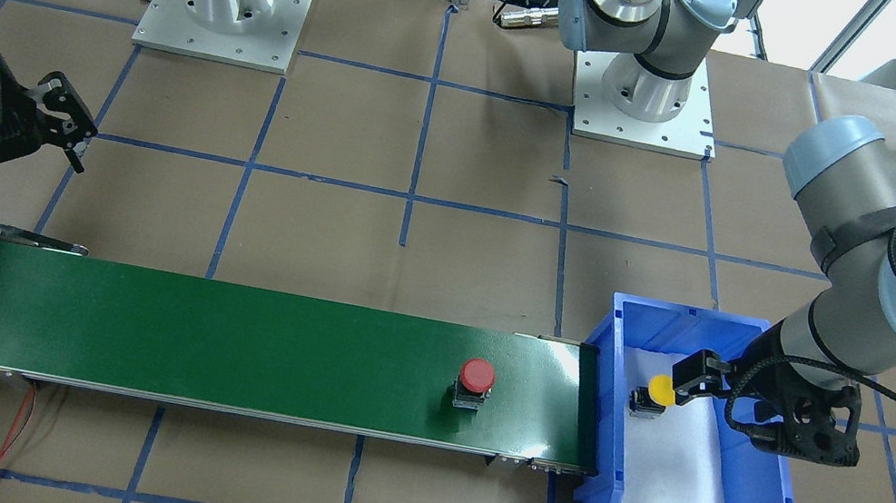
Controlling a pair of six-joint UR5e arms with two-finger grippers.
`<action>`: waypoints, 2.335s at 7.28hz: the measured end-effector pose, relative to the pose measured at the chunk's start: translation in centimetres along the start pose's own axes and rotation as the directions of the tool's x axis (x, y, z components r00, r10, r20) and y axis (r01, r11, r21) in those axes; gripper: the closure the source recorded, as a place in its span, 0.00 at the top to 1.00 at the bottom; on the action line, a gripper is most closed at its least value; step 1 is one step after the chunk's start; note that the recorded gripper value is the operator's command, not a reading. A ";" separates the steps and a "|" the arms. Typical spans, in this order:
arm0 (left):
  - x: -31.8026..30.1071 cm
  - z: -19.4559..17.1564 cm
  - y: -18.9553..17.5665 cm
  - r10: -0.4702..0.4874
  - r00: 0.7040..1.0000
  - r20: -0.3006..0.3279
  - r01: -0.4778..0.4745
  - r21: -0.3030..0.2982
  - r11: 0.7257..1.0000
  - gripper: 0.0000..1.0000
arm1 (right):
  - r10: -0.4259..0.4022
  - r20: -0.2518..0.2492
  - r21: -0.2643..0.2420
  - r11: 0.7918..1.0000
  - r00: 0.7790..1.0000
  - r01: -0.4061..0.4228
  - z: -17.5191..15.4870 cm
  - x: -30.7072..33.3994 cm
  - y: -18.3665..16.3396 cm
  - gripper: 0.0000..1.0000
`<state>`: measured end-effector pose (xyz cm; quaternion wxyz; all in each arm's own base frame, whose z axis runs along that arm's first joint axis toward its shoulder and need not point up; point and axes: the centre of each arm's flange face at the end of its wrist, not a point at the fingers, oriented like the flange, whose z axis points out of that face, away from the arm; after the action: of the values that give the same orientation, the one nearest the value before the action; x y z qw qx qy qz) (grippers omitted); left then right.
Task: Transport two buttons from left to right
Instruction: 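Lower the left gripper onto the yellow button while the right gripper moves over the belt, then lift the yellow button and place it on the conveyor belt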
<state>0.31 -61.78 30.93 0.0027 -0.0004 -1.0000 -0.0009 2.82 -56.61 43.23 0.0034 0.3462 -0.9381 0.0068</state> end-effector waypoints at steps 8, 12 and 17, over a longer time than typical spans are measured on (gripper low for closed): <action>2.3 5.6 0.9 -0.231 0.973 -0.015 0.229 -0.086 0.970 0.29 | -0.497 -0.120 0.080 0.858 0.859 0.508 7.0 1.4 -2.3 1.00; 2.2 4.1 0.1 -0.233 0.972 -0.013 0.231 -0.058 0.971 0.27 | -0.591 -0.114 0.060 0.798 0.799 0.599 8.4 1.8 -2.7 1.00; 6.4 -5.2 -3.2 -0.149 0.989 -0.008 0.149 0.010 0.989 0.27 | -0.594 -0.111 0.066 0.796 0.797 0.602 8.4 1.8 -2.8 1.00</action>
<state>-6.07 -64.94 36.15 0.0062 0.0741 -0.9972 0.0043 3.26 -59.98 34.86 0.0281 0.6240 -0.7781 0.0660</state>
